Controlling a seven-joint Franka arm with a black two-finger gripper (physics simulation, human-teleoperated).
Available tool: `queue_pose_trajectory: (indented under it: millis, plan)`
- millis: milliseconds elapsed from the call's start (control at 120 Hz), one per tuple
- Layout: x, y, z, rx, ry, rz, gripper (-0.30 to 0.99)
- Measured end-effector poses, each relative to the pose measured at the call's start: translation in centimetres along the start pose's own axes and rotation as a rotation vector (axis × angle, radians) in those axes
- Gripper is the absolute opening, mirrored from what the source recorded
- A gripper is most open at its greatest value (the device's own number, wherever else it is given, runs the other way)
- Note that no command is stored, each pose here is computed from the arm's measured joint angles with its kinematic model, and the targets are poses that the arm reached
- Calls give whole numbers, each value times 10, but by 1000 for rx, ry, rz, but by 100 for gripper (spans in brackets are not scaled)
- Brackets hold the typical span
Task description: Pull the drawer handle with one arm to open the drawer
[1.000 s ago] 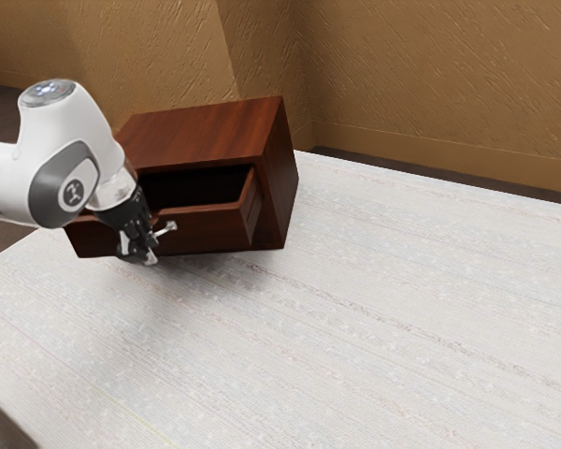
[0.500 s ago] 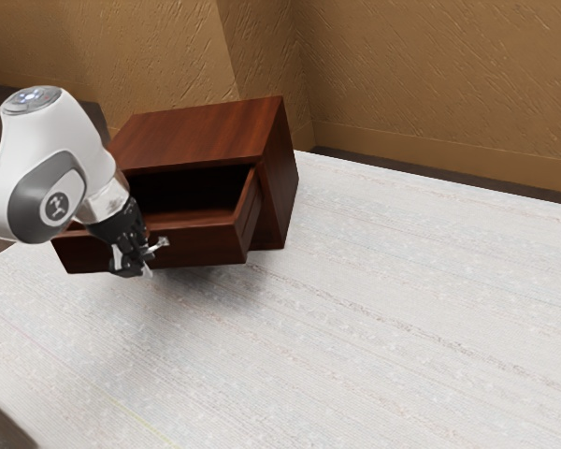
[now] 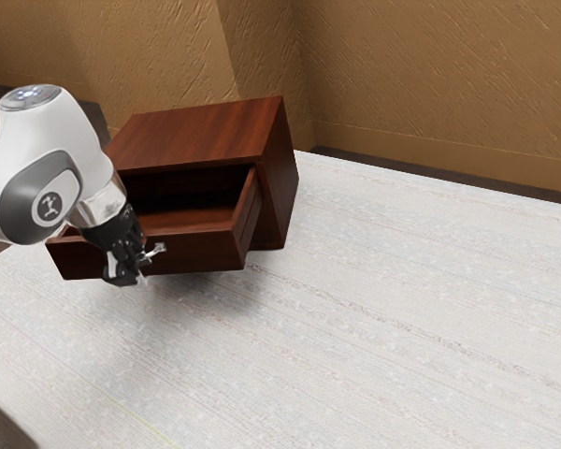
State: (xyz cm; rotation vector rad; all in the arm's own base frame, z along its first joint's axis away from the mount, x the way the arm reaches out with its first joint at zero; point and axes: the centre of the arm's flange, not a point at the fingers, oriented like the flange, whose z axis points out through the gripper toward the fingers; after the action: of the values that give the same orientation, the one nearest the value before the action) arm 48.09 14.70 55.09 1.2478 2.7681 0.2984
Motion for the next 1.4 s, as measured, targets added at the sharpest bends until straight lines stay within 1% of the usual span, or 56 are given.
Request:
queue_pose_trajectory:
  millis: [167,533,1033,1275,1400]
  plan:
    - [0,-2,2,13,6,-1,11]
    - [-1,-2,-1,11,10,-3,31]
    - [-5,-1,-11,-20,12,-8,56]
    - [-10,2,-24,-41,1,-12,62]
    - [-11,3,-28,-35,-2,-12,64]
